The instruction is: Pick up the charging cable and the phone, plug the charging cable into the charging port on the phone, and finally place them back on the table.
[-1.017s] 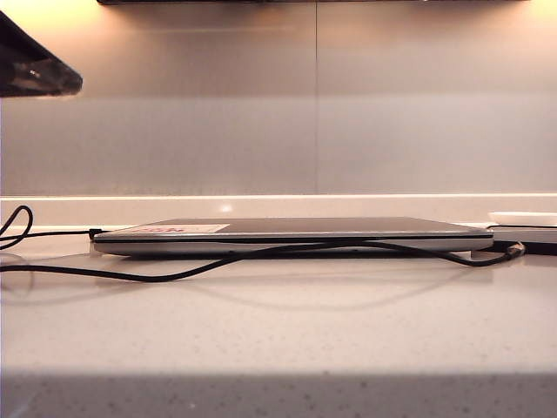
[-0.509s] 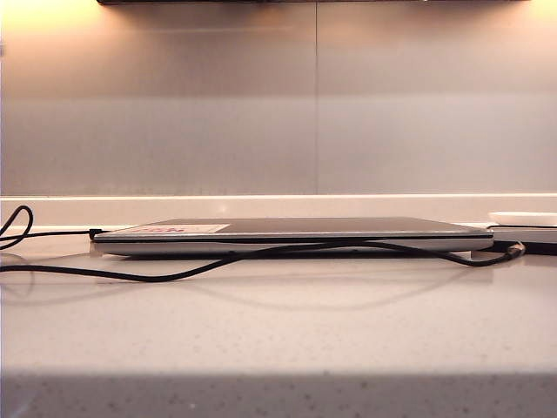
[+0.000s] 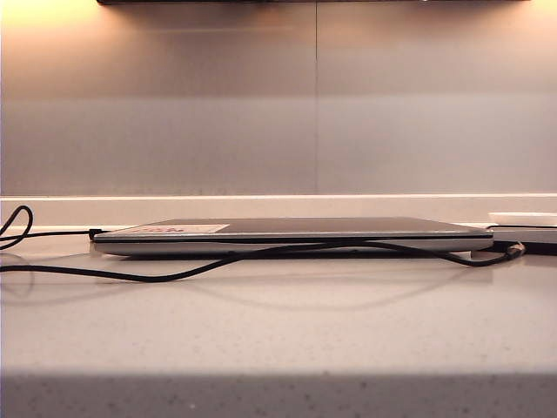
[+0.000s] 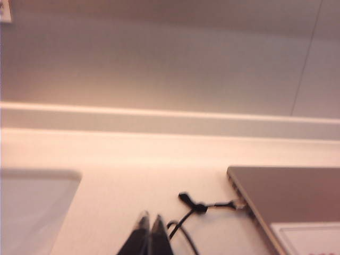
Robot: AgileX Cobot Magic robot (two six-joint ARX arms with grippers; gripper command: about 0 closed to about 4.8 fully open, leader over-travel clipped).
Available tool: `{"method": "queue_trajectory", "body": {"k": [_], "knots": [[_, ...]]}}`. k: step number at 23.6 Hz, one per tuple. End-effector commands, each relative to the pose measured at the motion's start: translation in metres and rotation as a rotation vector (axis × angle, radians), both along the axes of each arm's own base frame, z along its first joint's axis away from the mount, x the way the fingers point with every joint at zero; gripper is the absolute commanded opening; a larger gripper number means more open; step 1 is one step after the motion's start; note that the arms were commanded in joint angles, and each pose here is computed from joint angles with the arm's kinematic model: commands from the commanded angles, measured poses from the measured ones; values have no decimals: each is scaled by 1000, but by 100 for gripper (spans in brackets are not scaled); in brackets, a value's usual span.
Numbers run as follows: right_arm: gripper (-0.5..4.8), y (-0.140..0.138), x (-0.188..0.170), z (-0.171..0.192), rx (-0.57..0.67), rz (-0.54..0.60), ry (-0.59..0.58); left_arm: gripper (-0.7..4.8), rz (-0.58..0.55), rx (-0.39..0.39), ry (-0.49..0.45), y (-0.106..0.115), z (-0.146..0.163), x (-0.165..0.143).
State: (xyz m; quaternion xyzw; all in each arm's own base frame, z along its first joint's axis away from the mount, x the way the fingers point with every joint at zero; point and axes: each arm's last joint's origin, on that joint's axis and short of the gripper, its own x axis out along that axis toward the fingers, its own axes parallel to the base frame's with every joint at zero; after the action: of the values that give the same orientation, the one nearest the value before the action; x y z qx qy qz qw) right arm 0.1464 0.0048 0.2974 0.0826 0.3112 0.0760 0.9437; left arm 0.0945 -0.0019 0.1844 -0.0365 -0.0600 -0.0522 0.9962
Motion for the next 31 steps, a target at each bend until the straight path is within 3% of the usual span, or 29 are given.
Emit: {"method": "queue_trajectory", "body": {"k": [1,6,9,31], "knots": [[-6,0,0,4,-4,3,-24,-6,0,3,18,0,-9,2],[-6,0,0,4,-4,3,-24,-6,0,5,57,0,-12,2],[-6,0,0,4,-4,3,-24,-6,6,72,59,0,-13,2],[-6,0,0,4,-4,3,-24,-6,6,68,56,0,-13,2]]}}
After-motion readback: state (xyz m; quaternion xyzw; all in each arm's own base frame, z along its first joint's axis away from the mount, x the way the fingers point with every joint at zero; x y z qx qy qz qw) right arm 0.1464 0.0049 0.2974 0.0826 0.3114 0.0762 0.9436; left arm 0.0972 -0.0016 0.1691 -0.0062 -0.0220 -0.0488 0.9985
